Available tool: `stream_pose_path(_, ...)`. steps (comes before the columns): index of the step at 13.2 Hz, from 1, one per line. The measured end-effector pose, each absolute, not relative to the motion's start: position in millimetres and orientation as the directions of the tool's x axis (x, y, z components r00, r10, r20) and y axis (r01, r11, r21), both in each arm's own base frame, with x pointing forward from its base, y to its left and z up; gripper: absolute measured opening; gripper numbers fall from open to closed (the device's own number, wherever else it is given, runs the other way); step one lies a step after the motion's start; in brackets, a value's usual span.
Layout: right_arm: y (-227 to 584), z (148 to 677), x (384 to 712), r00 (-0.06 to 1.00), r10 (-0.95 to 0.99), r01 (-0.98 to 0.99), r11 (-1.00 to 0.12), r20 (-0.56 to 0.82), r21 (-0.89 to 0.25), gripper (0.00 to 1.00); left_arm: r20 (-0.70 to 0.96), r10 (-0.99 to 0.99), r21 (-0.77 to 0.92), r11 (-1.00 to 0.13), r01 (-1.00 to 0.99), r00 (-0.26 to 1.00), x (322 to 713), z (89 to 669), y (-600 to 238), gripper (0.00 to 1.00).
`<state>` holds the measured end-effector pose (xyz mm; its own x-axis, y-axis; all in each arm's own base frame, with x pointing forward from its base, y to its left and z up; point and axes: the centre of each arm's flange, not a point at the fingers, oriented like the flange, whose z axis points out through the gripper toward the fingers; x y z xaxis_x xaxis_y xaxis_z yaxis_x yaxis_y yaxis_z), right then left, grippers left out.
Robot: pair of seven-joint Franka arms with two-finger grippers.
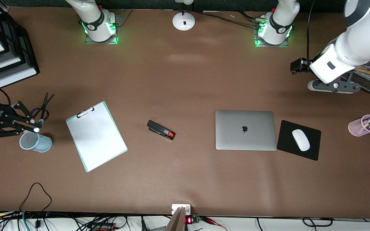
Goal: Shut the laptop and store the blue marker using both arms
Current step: 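Carry the marker toward the blue cup while the left gripper withdraws, then move the right gripper with the marker above the blue cup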
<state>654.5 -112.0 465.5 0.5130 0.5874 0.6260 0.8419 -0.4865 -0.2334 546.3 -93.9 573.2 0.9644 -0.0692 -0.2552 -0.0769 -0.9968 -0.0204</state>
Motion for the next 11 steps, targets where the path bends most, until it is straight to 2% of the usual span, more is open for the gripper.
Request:
stream_pose_path(5, -153, 456, 640, 0.445, 0.594, 0.887, -0.393, 0.67, -0.241, 0.18, -0.181, -0.105, 0.009, -0.994, -0.105, 0.978, 550, 591, -27, 1.0)
stream_pose_path(9, -181, 445, 633, 0.35, 0.624, 0.928, -0.333, 0.699, -0.167, 0.18, -0.117, -0.084, 0.002, -0.996, -0.084, 0.99, 547, 589, -12, 1.0)
stream_pose_path(11, -186, 431, 629, 0.328, 0.6, 0.939, -0.288, 0.73, -0.186, 0.18, -0.063, -0.067, -0.003, -0.998, -0.067, 0.996, 545, 589, -15, 1.0)
